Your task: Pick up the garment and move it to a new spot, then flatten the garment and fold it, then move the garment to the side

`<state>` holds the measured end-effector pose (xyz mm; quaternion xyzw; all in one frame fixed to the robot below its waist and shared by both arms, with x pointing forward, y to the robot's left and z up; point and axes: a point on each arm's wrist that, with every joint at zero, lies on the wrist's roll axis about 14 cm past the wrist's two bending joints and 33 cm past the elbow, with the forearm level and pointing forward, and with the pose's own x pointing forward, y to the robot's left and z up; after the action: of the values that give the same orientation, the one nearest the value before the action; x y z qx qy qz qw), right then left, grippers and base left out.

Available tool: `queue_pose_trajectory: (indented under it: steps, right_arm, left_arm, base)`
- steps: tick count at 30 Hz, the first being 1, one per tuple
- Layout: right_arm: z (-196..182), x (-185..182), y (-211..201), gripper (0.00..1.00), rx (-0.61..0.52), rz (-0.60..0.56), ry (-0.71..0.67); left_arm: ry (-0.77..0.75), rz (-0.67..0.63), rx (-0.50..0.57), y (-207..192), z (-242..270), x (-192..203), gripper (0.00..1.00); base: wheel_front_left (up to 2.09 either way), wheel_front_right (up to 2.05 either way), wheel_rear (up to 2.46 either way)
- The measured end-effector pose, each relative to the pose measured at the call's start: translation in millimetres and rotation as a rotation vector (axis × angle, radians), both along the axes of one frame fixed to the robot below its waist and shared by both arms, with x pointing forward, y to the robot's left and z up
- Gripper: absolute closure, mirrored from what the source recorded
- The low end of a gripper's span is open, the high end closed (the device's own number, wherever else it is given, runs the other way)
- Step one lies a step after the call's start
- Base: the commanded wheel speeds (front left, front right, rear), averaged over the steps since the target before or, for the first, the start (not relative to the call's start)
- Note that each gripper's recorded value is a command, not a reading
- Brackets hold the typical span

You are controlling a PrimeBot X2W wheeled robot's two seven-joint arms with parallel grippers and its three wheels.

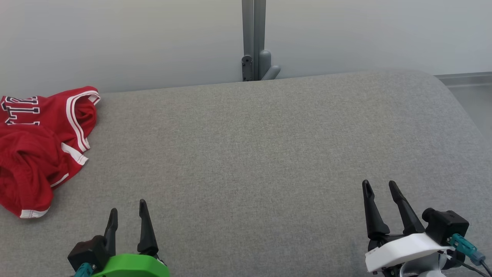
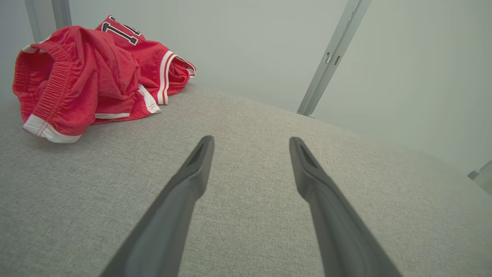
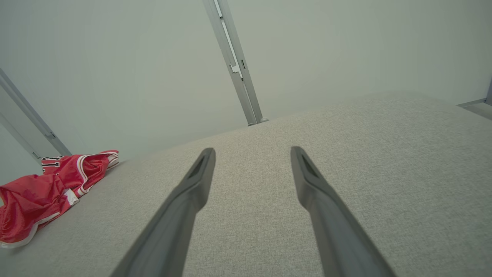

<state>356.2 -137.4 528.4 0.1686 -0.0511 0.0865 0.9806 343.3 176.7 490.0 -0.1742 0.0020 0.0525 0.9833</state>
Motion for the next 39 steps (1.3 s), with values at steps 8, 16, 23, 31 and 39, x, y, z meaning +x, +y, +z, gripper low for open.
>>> queue_pose_trajectory:
  steps: [8, 16, 23, 31, 39]
  right_arm:
    - [-1, -1, 9, 0.00, -0.067, 0.024, -0.016]
    - [-2, -3, 13, 0.00, -0.124, 0.036, -0.033]
    - [-1, -4, 16, 0.00, -0.171, 0.042, -0.051]
    - [0, -5, 18, 0.00, -0.220, 0.048, -0.072]
    - [-1, -4, 17, 0.00, -0.226, 0.046, -0.071]
  left_arm:
    - [-0.004, 0.001, 0.065, 3, -1, -2, 0.00]
    - [-0.009, -0.016, 0.121, 1, -2, -4, 0.00]
    - [-0.012, -0.031, 0.165, -2, -3, -5, 0.00]
    - [-0.005, -0.056, 0.193, -6, -8, -6, 0.00]
    - [-0.001, -0.064, 0.191, -7, -10, -5, 0.00]
  base:
    - [0.00, 0.00, 0.00]
    - [0.00, 0.00, 0.00]
    - [0.00, 0.00, 0.00]
    - [0.00, 0.00, 0.00]
    - [0.00, 0.00, 0.00]
